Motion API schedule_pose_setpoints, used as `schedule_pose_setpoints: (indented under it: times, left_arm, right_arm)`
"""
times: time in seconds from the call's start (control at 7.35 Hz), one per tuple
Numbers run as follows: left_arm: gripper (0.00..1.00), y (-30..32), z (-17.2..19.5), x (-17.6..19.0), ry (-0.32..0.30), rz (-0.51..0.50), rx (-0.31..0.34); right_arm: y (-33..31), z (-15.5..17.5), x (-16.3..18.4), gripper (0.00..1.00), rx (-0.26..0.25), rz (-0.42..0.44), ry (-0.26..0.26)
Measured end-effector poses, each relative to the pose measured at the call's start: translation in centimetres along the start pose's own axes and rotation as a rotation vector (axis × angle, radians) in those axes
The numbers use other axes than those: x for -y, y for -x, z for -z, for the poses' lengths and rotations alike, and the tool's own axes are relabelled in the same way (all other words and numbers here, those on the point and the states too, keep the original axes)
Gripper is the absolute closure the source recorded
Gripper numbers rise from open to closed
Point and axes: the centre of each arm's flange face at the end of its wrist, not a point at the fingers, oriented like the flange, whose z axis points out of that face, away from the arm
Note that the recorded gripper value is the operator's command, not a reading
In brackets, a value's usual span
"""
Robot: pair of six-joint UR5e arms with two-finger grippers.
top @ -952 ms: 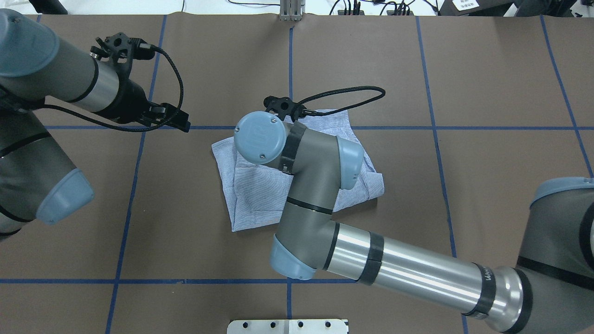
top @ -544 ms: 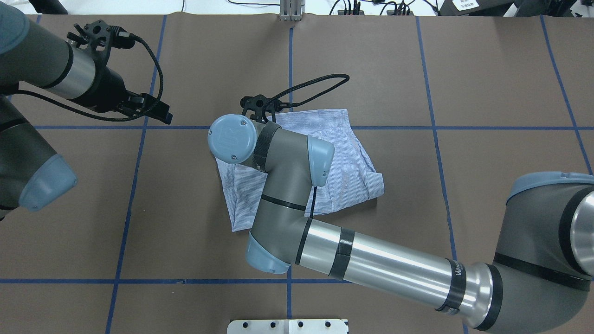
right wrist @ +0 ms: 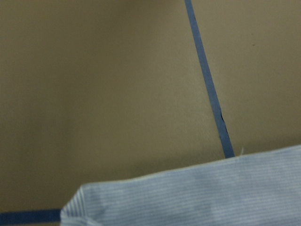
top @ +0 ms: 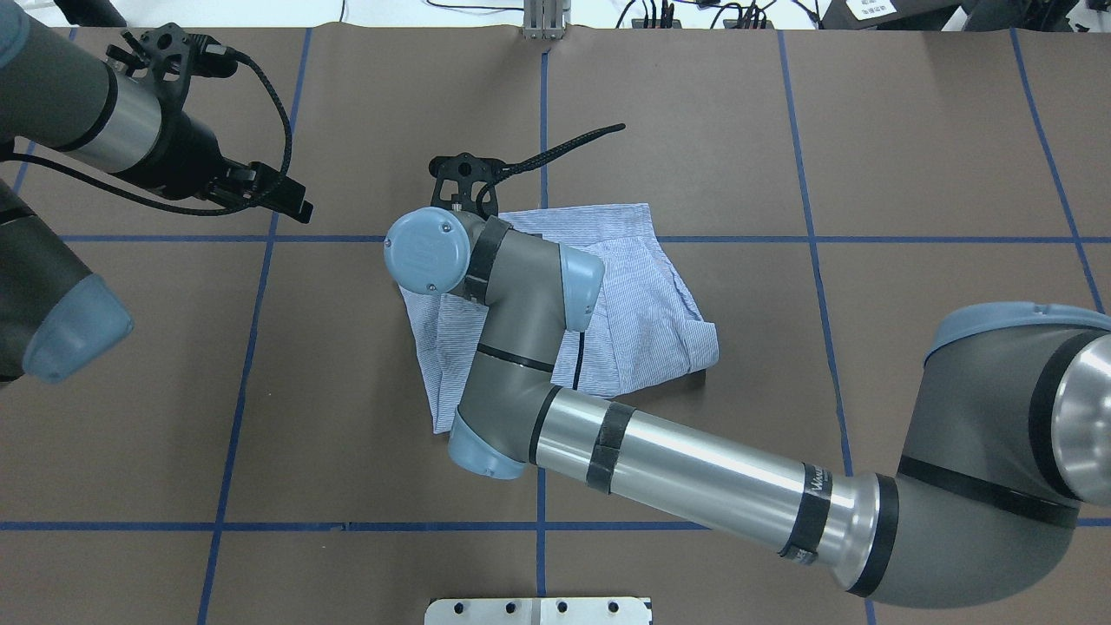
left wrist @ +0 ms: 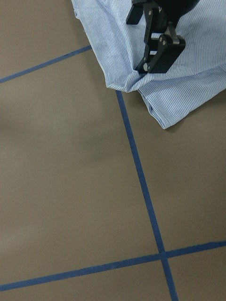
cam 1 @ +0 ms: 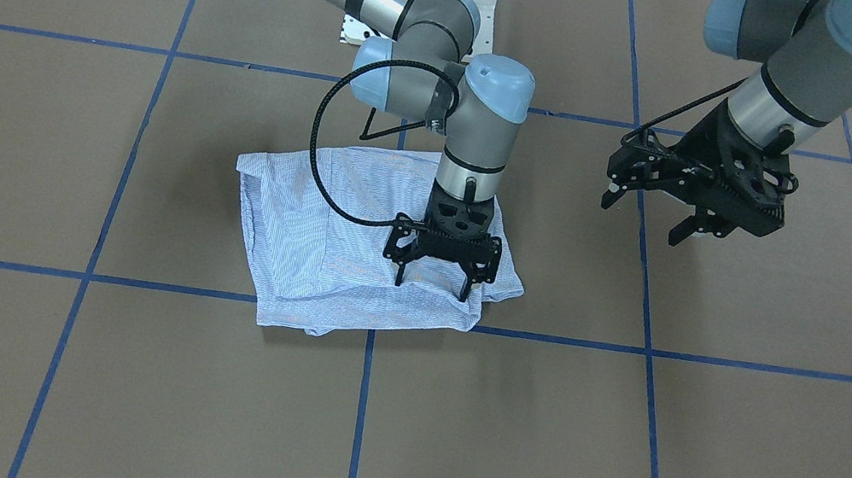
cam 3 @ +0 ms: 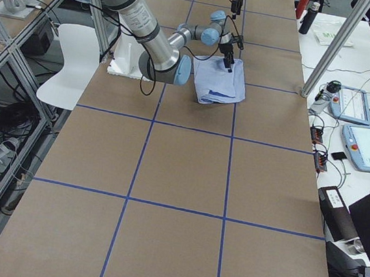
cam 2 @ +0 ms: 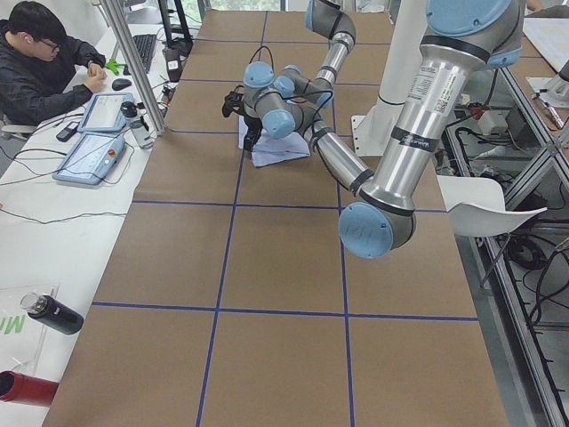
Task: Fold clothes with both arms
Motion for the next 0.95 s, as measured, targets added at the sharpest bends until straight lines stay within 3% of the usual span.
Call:
schedule_pose_setpoints:
  times: [0.27, 0.41, 0.54, 0.68, 0.95]
  left_arm:
    - [0.00, 0.1, 0.2, 0.0, 0.003, 0.003, -0.003]
    - [0.00, 0.2, 0.2, 0.0, 0.004, 0.006, -0.001]
    - [0.00, 0.7, 0.4, -0.2, 0.004, 0.007, 0.004]
    - [0.00, 2.1, 1.0, -0.8, 0.001, -0.003, 0.019]
    - [0.00, 6.5, 4.2, -1.6, 0.000, -0.072, 0.093]
  right_arm:
    - [1.2, 2.1, 4.2, 0.00, 0.065, -0.036, -0.048]
    - [1.4, 3.0, 5.7, 0.00, 0.093, -0.048, -0.033]
    - [0.8, 3.8, 7.2, 0.00, 0.107, -0.054, 0.023]
    - [-0.7, 4.9, 8.3, 0.00, 0.088, -0.050, 0.094]
    - [-9.6, 7.6, 10.2, 0.00, 0.012, 0.003, 0.219]
